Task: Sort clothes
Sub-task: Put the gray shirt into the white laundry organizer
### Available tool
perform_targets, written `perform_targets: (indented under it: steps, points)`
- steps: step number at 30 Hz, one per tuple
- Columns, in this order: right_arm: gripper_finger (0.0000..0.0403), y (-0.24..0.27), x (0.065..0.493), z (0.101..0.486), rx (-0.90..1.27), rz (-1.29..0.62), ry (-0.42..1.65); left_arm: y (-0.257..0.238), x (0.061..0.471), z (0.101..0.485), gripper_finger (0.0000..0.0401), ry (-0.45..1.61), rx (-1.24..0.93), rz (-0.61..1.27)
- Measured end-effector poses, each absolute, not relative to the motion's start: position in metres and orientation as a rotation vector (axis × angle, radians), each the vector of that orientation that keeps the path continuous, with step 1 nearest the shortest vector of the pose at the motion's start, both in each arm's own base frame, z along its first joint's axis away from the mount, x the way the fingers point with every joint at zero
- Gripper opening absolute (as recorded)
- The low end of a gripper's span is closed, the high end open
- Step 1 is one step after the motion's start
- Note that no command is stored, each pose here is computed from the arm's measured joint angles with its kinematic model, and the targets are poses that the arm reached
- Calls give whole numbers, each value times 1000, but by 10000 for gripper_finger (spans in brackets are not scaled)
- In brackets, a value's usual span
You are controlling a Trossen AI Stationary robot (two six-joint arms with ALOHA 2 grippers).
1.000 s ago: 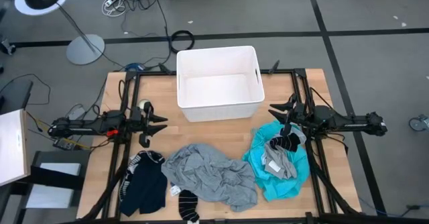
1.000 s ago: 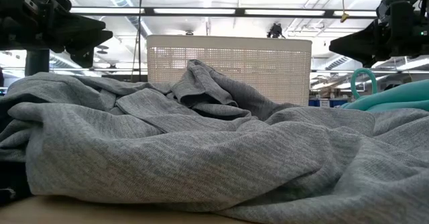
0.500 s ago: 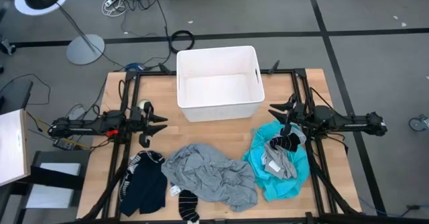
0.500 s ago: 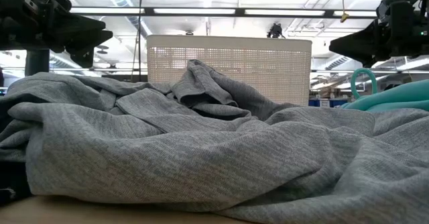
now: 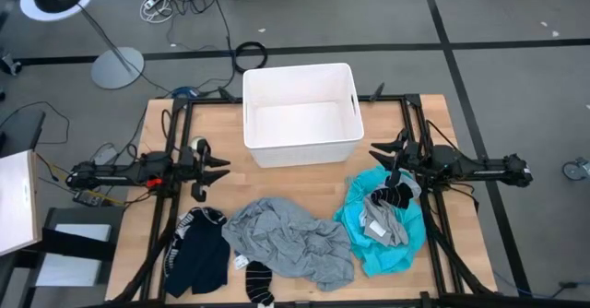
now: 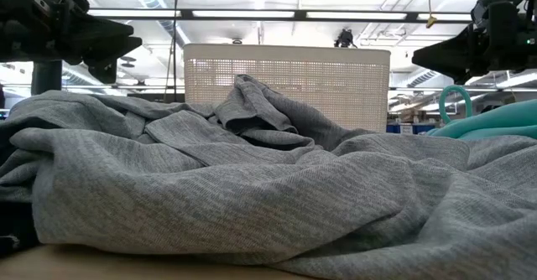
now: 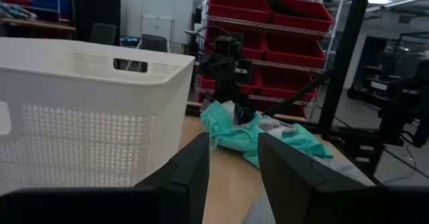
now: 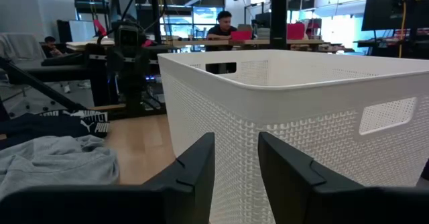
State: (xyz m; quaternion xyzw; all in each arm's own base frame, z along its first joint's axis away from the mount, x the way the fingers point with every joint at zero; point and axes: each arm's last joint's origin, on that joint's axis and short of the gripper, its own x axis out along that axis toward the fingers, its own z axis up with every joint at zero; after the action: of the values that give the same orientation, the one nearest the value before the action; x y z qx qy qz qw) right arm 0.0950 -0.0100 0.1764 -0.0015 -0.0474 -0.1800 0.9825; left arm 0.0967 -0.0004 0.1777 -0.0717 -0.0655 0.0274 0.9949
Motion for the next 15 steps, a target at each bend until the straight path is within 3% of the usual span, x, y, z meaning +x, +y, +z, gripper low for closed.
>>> perform_targets:
  steps: [15]
  points:
    - [116, -10, 95, 177, -3, -362, -97, 1, 90, 215, 131, -295, -167, 73]
